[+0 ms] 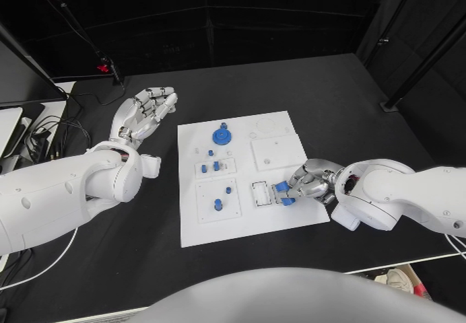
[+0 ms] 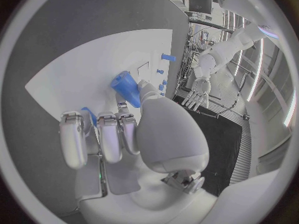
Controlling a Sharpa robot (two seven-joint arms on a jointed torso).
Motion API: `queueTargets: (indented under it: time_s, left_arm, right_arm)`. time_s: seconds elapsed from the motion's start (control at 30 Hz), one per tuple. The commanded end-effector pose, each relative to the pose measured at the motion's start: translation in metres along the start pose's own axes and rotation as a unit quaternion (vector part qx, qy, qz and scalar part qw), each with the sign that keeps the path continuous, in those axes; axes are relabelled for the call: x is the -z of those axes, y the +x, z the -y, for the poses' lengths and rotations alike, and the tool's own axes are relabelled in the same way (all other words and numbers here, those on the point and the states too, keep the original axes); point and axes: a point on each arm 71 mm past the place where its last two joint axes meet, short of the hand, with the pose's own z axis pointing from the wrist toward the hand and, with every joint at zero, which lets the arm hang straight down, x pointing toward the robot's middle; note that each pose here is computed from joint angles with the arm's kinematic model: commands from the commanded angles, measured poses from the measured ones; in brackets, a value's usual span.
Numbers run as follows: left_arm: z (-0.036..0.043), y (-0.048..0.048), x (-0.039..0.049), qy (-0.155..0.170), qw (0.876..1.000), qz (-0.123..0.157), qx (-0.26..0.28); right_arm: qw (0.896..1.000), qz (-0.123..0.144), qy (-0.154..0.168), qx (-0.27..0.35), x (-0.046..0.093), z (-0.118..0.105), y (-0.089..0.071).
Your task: Assemble the parts on the task board
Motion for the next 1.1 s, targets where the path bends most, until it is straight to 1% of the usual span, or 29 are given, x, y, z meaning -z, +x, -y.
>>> queueTargets:
  time_s: [0.03,0.27,0.47,0.57,0.87,1.1]
  left_arm:
    - [0.006,0.001,-0.0003,0.041,0.999,-0.004,0.004]
    - [0.005,0.0022,-0.0007,0.04,0.999,-0.005,0.004]
    - [0.0048,0.0028,-0.0009,0.039,0.999,-0.005,0.004]
    - [0.0048,0.0036,-0.0011,0.039,0.999,-0.005,0.005]
    - [0.0049,0.0046,-0.0014,0.039,0.999,-0.006,0.005]
    - [0.0048,0.0044,-0.0013,0.039,0.999,-0.006,0.005]
  right_arm:
    - [0.997,0.005,-0.024,-0.068,0.004,-0.004,-0.001]
    - [0.995,0.005,-0.053,-0.087,0.011,-0.012,-0.002]
    - [0.994,0.001,-0.065,-0.085,0.011,-0.02,0.001]
    - [0.995,0.002,-0.066,-0.071,0.009,-0.023,0.003]
    - [0.998,0.019,-0.058,0.004,0.005,-0.032,0.01]
    - [0.993,0.039,-0.062,0.092,0.004,-0.04,0.014]
